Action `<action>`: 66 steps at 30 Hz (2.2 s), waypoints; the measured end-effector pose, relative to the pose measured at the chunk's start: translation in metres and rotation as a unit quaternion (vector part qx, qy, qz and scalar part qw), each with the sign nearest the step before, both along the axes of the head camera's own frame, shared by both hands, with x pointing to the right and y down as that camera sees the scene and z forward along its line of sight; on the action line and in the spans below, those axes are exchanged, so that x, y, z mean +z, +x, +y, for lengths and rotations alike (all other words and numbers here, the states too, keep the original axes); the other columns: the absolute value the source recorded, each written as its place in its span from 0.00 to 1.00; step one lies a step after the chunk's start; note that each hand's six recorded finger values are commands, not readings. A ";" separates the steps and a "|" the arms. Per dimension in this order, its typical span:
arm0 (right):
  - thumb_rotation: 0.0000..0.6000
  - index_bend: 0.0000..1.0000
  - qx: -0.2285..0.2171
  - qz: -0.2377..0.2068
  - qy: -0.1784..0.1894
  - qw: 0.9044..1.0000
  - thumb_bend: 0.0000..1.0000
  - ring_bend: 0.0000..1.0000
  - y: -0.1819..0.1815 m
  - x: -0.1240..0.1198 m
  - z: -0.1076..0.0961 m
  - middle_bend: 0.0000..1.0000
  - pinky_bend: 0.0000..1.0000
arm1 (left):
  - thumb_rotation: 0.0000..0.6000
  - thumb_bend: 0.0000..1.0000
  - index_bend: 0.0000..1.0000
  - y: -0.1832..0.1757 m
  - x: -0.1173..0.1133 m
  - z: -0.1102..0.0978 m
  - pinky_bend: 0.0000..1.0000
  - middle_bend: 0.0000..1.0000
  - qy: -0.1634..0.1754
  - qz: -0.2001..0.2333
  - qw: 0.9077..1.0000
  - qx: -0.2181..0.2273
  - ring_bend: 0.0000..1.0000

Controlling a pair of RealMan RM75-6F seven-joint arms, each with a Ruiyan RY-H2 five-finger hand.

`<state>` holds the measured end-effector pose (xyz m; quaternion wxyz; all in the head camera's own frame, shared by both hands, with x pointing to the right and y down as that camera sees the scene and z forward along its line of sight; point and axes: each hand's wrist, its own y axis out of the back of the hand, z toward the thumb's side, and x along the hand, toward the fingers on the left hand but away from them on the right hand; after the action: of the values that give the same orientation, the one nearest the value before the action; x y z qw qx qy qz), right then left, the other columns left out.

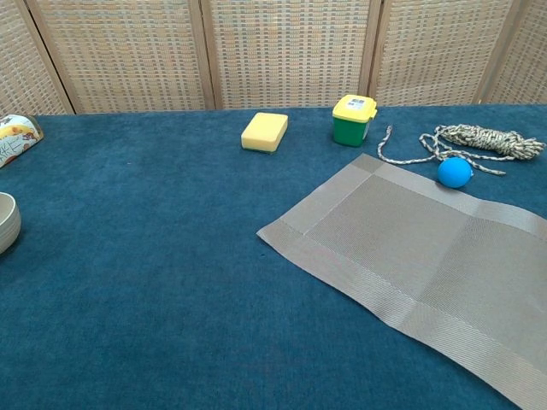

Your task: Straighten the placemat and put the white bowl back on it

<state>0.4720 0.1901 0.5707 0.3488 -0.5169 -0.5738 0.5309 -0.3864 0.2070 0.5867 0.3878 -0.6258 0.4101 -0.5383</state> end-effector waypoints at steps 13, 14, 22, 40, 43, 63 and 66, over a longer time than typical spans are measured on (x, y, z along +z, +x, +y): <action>1.00 0.05 -0.028 -0.029 0.028 0.999 0.26 0.00 -0.014 -0.028 0.006 0.00 0.00 | 1.00 0.00 0.00 0.071 -0.004 -0.050 0.00 0.00 0.023 -0.005 0.994 0.108 0.00; 1.00 0.05 -0.026 -0.034 0.028 0.999 0.26 0.00 -0.013 -0.029 0.006 0.00 0.00 | 1.00 0.00 0.00 0.079 -0.002 -0.054 0.00 0.00 0.023 -0.004 0.993 0.119 0.00; 1.00 0.05 -0.030 -0.055 0.023 0.998 0.26 0.00 -0.015 -0.034 0.007 0.00 0.00 | 1.00 0.00 0.00 0.163 0.031 -0.083 0.00 0.00 -0.006 -0.003 0.979 0.205 0.00; 1.00 0.05 -0.028 -0.067 0.036 0.997 0.26 0.00 -0.012 -0.044 0.006 0.00 0.00 | 1.00 0.01 0.01 0.259 0.095 -0.094 0.00 0.00 -0.039 -0.072 0.950 0.300 0.00; 1.00 0.05 -0.031 -0.076 0.039 0.996 0.26 0.00 -0.013 -0.046 0.006 0.00 0.00 | 1.00 0.01 0.01 0.271 0.104 -0.091 0.00 0.00 -0.047 -0.075 0.947 0.307 0.00; 1.00 0.05 -0.034 -0.073 0.048 0.996 0.26 0.00 -0.015 -0.053 0.008 0.00 0.00 | 1.00 0.02 0.04 0.313 0.142 -0.079 0.00 0.00 -0.045 -0.104 0.940 0.321 0.00; 1.00 0.05 -0.034 -0.073 0.049 0.996 0.26 0.00 -0.015 -0.053 0.008 0.00 0.00 | 1.00 0.02 0.04 0.316 0.144 -0.078 0.00 0.00 -0.042 -0.108 0.939 0.323 0.00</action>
<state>0.4570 0.1981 0.5178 0.3490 -0.5557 -0.6050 0.4509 -0.0707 0.1290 0.7310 0.5559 -0.6787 0.1189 -0.4650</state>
